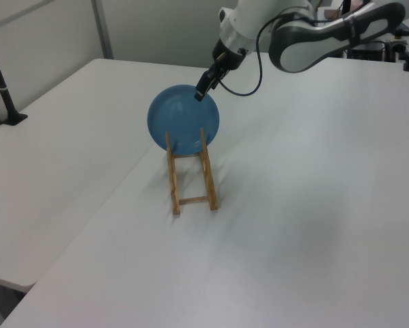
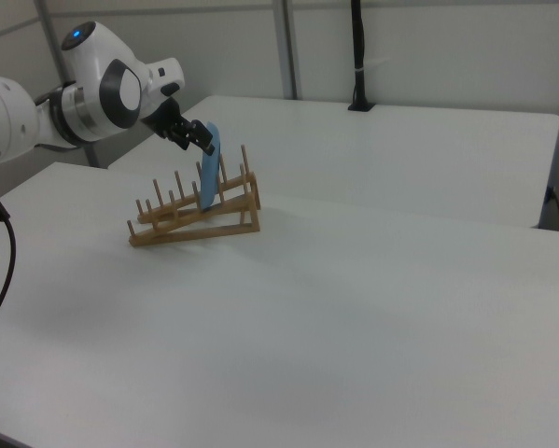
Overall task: Pick plate from plate rack
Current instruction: 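Close the gripper on the blue plate's rim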
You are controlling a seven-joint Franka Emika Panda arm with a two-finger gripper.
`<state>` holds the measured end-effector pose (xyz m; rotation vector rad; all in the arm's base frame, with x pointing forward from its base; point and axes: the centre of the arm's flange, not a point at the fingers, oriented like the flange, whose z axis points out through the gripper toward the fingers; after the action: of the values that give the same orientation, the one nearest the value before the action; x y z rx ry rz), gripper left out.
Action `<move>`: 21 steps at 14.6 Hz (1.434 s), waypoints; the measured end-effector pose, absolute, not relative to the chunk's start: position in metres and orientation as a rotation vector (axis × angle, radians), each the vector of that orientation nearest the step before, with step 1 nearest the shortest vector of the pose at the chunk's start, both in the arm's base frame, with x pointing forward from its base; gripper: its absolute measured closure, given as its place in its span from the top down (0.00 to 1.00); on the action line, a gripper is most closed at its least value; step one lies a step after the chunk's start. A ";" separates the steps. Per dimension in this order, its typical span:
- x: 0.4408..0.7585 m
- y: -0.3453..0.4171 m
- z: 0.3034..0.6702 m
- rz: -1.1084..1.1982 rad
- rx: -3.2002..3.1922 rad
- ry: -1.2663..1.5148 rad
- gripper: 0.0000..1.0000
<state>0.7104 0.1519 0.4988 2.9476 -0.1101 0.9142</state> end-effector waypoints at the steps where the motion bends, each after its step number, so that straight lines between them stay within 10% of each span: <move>1: 0.713 0.152 0.494 0.910 2.937 -0.104 0.76; 14: 0.720 0.149 0.489 0.923 2.926 -0.104 0.34; 17: 0.721 0.146 0.489 0.927 2.901 -0.083 0.10; 21: 0.721 0.147 0.494 0.942 2.897 -0.080 0.08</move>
<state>0.7208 0.1470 0.4939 2.8965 -0.0795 0.9417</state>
